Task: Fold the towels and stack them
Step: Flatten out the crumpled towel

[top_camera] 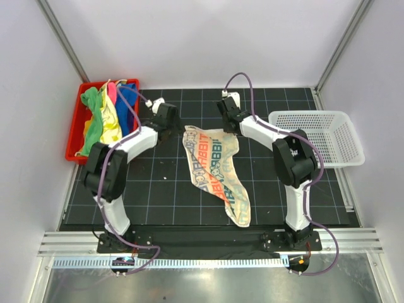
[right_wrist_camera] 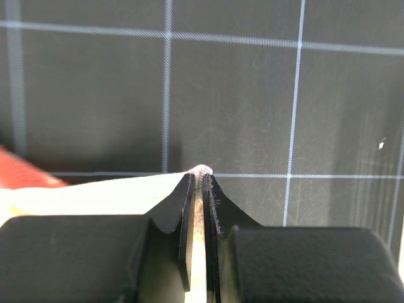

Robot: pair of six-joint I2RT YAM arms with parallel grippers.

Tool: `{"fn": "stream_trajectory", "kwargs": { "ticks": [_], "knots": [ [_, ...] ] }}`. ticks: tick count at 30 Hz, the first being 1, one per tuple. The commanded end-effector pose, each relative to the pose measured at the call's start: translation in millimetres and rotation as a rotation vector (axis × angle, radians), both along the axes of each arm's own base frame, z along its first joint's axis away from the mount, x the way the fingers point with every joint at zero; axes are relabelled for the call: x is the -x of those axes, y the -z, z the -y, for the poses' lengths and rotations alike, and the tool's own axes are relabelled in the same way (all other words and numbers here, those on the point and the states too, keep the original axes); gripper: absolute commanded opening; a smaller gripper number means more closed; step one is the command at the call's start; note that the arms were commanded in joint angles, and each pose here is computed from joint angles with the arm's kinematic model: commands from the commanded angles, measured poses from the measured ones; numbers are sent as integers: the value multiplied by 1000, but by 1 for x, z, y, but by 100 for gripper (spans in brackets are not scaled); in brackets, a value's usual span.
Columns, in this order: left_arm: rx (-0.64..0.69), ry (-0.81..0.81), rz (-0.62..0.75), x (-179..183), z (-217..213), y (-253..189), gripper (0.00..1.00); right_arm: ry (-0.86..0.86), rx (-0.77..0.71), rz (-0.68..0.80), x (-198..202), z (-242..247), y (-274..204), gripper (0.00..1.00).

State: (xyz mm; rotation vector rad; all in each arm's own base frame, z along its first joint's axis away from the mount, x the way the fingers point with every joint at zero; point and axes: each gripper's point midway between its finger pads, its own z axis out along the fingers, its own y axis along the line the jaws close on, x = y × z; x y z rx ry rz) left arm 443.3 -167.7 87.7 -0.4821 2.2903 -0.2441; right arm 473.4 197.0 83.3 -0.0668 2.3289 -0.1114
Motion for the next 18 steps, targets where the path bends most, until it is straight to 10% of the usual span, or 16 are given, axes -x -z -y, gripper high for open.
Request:
{"fn": "stream_trajectory", "kwargs": {
  "ticks": [1, 18],
  "knots": [
    [18, 87, 81, -46, 15, -12, 72, 26, -12, 20, -14, 2, -5, 1],
    [21, 270, -34, -73, 47, 45, 61, 101, -47, -11, -39, 26, 7, 1]
  ]
}}
